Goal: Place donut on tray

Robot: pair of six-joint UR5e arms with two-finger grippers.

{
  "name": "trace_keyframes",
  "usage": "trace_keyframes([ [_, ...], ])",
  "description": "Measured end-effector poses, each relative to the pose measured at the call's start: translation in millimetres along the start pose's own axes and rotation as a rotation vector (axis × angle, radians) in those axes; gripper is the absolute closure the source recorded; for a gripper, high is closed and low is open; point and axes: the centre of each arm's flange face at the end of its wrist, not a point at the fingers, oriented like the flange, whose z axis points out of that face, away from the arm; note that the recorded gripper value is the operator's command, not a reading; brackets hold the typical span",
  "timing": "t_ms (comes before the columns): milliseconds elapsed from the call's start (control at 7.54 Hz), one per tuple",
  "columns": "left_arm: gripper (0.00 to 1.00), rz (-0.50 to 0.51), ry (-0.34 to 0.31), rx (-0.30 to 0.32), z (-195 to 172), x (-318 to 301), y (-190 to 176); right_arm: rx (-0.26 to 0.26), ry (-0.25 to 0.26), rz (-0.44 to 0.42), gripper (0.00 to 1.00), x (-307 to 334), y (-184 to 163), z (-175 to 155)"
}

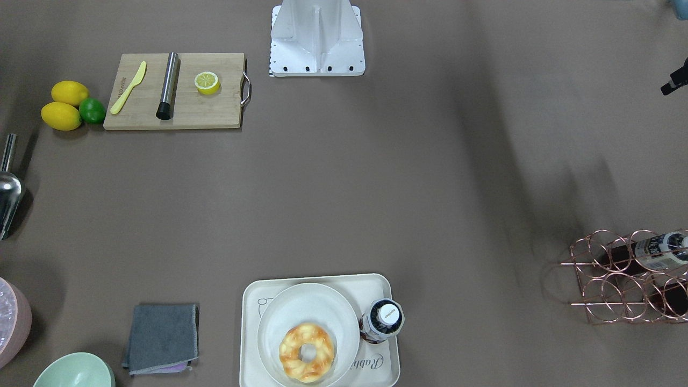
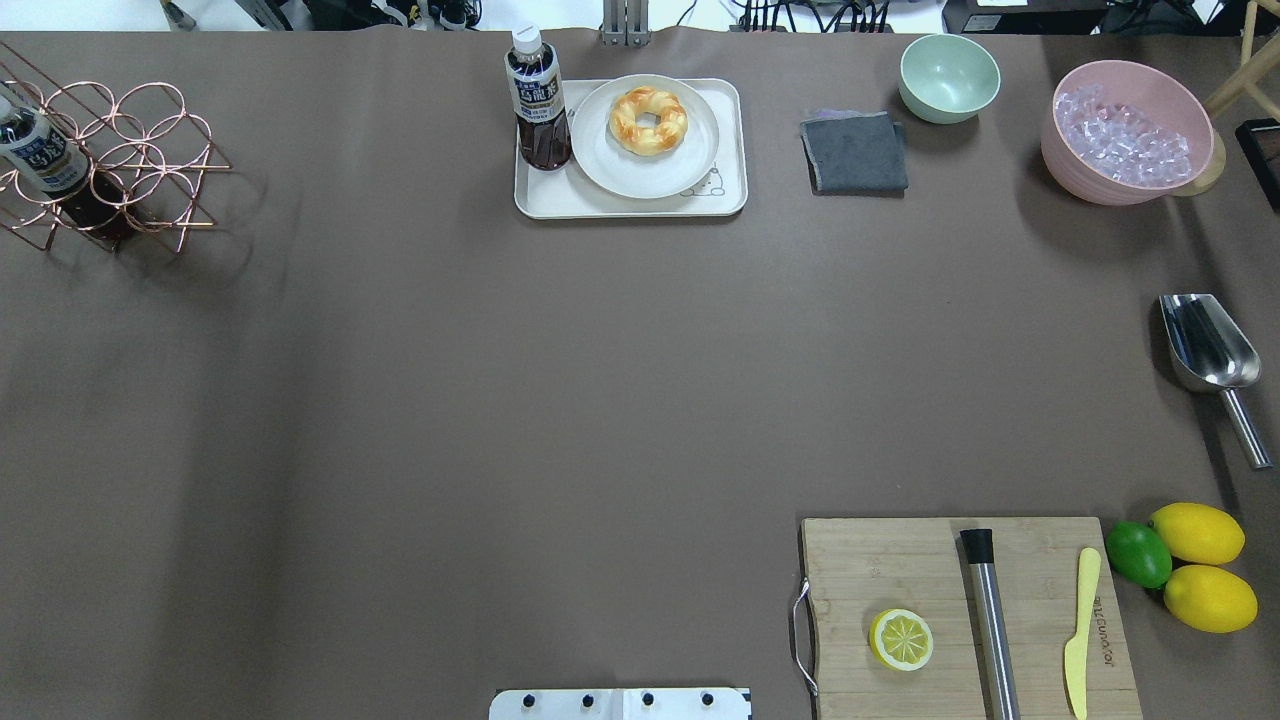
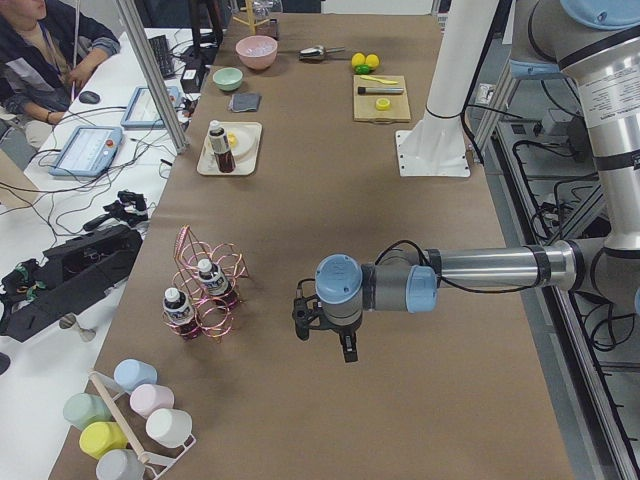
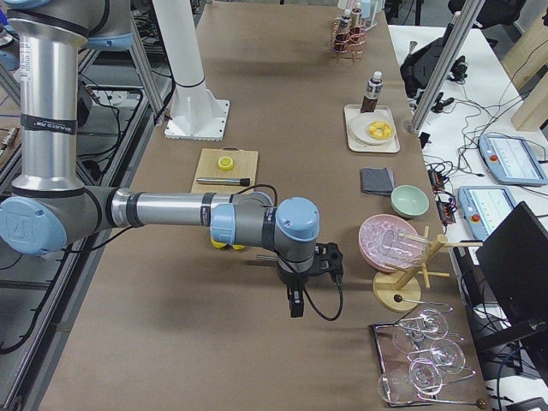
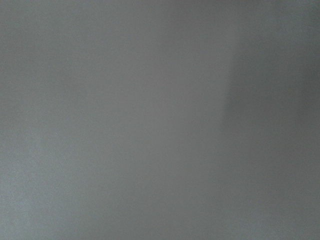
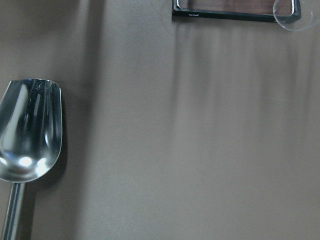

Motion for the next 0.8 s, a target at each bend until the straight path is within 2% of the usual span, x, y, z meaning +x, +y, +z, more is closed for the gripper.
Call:
trace_keyframes([
  [796, 0.01, 0.000, 0.000, 0.000, -0.2, 0.1, -0.4, 0.004, -0.002, 0.003, 0.00, -1.1, 6.6, -2.2],
])
